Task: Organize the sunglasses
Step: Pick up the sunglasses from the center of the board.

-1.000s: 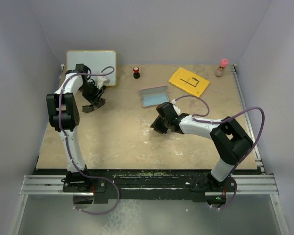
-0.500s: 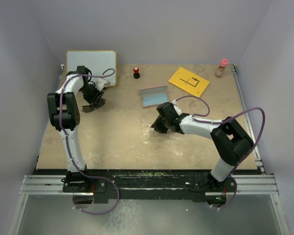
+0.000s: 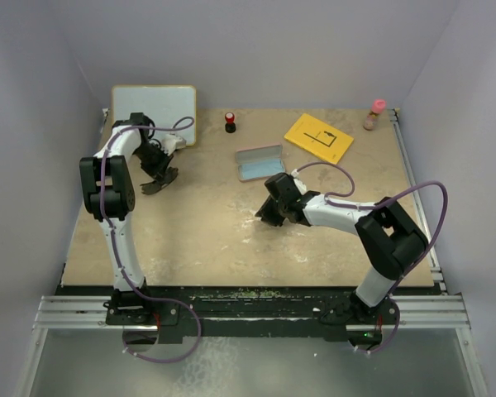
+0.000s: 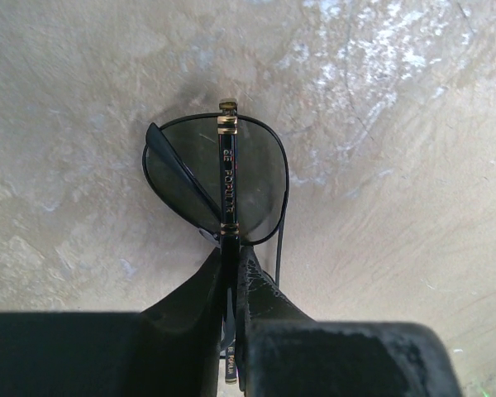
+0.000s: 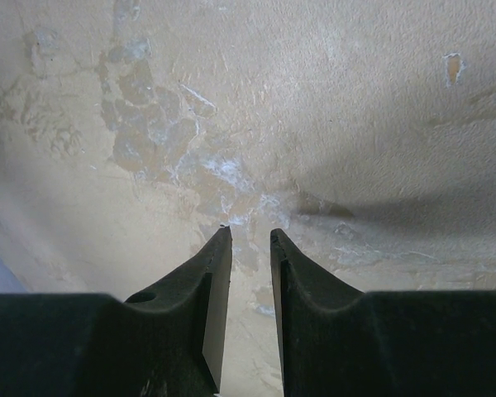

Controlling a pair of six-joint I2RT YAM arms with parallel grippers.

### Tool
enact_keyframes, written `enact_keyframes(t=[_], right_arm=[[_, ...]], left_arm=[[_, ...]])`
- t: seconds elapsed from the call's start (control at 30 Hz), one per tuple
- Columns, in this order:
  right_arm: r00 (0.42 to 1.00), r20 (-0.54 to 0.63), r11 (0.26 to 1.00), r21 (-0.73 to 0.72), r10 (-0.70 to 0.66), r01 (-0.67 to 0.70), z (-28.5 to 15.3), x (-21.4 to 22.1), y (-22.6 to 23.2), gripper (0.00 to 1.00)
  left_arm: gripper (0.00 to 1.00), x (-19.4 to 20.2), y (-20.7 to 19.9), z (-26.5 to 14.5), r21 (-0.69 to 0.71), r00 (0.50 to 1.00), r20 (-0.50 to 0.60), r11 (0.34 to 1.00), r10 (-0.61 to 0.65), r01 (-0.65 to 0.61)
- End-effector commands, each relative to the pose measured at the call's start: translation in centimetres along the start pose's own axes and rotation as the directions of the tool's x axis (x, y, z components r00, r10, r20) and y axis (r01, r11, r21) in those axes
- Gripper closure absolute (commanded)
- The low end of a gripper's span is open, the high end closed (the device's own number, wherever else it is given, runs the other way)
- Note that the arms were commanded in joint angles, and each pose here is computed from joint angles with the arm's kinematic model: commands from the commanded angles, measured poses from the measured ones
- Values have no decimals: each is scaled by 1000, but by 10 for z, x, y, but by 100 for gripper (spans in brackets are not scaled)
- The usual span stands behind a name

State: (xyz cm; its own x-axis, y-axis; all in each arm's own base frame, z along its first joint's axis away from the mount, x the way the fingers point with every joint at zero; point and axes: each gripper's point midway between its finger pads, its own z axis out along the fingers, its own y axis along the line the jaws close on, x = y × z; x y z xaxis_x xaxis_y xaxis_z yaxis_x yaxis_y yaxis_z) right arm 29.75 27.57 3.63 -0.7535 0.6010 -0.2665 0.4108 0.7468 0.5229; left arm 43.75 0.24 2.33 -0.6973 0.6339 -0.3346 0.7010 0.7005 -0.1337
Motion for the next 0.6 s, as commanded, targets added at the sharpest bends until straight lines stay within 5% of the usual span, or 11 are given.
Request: enact_keyframes(t=[0.0, 0.37, 0.57], right_arm=[[999, 34, 999, -32, 9, -8, -14, -12, 14, 70], [984, 176, 999, -39, 35, -29, -73, -52, 8, 69], [953, 297, 992, 93, 55, -86, -99, -116, -33, 57]], left_arm=[[96, -17, -12, -19, 52, 999, 51, 999, 5, -8], [96, -80, -51, -73, 67, 978, 182, 991, 99, -113], [96, -150, -98, -97, -8, 913, 318, 963, 256, -268]])
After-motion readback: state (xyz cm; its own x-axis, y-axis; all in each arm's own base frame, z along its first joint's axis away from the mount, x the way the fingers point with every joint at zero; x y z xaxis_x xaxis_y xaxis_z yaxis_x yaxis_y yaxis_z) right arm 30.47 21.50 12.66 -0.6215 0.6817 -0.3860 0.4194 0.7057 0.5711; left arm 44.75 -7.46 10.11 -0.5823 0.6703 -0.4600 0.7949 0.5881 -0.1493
